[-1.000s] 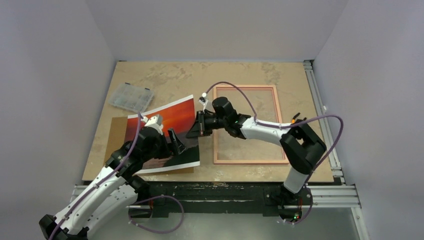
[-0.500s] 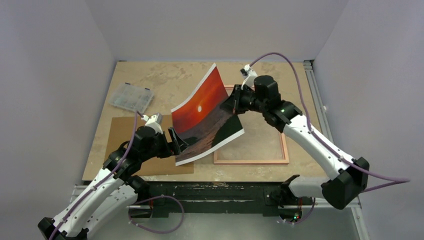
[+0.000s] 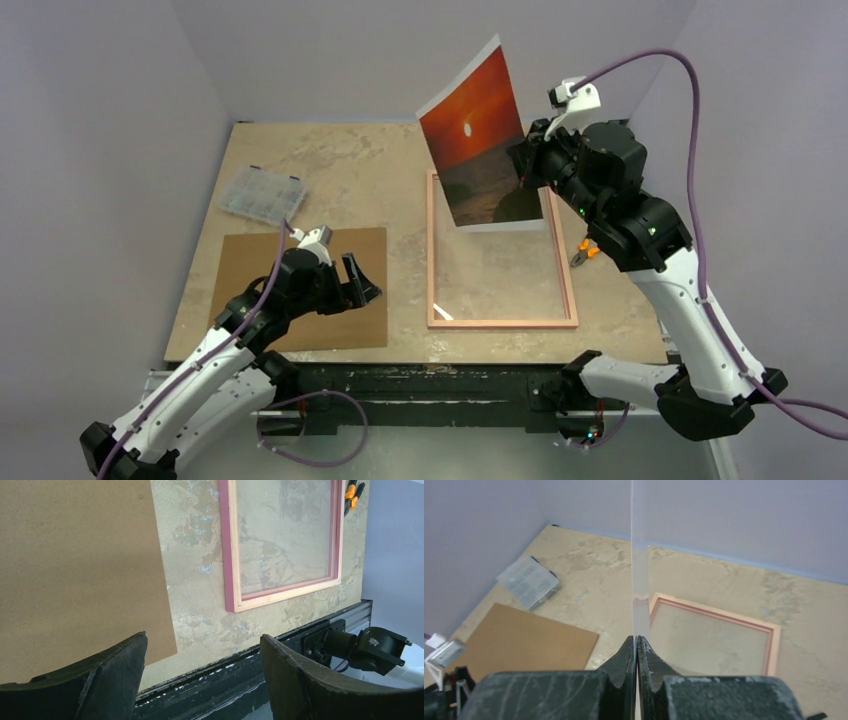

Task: Put the photo into the frame
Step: Pick up the photo at the center of the board, then turn over the photo from the photo frame.

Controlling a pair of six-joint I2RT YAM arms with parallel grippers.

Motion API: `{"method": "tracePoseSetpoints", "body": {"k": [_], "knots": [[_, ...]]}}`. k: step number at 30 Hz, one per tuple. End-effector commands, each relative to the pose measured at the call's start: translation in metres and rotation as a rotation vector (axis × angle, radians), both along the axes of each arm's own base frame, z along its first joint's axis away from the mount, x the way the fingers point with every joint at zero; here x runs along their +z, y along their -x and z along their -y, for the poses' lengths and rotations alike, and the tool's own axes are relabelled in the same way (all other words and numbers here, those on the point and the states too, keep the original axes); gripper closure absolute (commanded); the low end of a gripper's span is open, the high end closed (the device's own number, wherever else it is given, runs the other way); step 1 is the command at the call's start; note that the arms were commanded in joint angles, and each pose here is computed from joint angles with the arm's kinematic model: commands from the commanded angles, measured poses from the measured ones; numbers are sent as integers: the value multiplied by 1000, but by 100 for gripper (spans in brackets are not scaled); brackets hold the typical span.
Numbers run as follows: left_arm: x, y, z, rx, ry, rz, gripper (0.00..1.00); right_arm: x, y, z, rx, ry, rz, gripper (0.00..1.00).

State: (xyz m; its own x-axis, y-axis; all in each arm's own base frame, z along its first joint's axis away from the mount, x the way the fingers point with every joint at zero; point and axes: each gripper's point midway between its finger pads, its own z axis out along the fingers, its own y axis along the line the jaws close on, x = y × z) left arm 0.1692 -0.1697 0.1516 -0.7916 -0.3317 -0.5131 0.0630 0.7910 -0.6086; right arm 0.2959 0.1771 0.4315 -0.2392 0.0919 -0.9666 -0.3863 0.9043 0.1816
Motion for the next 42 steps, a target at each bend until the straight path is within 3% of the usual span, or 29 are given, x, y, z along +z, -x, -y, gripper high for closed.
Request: {"method": "tracePoseSetpoints", "body": {"k": [1,7,13,34,42], "knots": [[1,-2,5,0,29,-6,20,19,-3,29,-86,137,120,100],[-5,-4,9,3,39,-24,20,-6,2,21,39,277,175,100],[-10,-5,12,9,46,-47,21,-58,4,1,155,315,94,100],[-25,-7,5,112,31,-133,22,-194,84,-92,620,190,-187,100],[-39,-7,-5,197,15,-177,21,-244,119,-97,735,121,-317,90]]}}
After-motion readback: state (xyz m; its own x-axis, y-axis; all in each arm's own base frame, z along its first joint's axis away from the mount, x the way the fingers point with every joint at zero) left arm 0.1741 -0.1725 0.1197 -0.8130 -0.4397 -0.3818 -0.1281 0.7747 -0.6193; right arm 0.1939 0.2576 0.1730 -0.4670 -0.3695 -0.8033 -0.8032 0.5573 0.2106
